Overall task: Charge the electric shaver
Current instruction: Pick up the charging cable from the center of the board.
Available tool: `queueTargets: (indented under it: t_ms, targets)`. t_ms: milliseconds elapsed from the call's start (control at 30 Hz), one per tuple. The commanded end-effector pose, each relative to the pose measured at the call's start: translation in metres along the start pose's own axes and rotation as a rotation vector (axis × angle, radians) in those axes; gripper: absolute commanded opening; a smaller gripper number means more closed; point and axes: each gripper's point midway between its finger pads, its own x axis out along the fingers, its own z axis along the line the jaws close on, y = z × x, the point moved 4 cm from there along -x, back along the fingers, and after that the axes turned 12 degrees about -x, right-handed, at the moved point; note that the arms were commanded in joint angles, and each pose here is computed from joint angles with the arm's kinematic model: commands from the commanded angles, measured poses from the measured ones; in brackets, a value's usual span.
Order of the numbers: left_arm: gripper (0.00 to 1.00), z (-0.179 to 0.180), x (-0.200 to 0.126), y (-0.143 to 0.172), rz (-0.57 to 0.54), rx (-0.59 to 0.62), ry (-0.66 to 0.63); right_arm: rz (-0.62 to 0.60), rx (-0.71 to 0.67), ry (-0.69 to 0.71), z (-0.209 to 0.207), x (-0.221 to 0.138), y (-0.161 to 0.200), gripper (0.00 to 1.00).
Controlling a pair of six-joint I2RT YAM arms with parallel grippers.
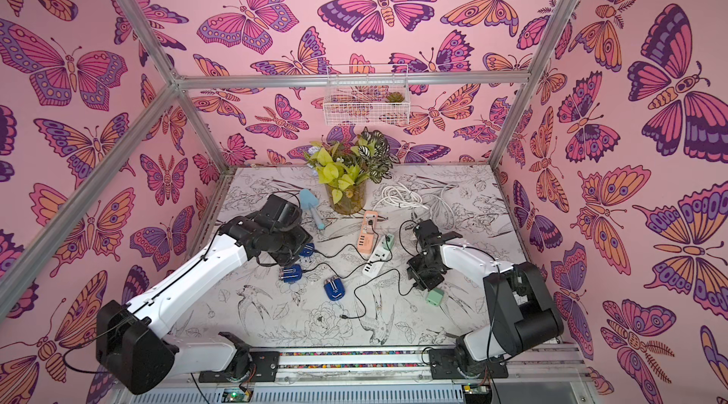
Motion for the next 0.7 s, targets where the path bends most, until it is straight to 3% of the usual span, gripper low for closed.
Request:
queueTargets:
  t_ms: [0,233,400,533,667]
  targets:
    - [0.62,-0.002,-0.008,0.000,-0.019,0.031,-0.001,0.039,0.031,0.058,-0.013,0.012,0.012,0.34]
    - [0.57,-0.009,-0.006,0.006,-0.008,0.042,0.003,0.023,0.030,0.072,-0.016,0.023,0.011,0.24]
    - [0.52,-0.017,-0.009,0.009,-0.008,0.062,0.034,-0.012,0.002,0.088,-0.010,0.015,0.005,0.00]
    - [0.52,-0.034,-0.009,0.017,0.042,0.129,0.151,-0.030,0.005,0.050,-0.002,-0.006,0.006,0.00]
    - [0.53,-0.061,-0.010,0.033,0.149,0.173,0.335,-0.095,0.049,-0.041,0.009,-0.059,0.012,0.00]
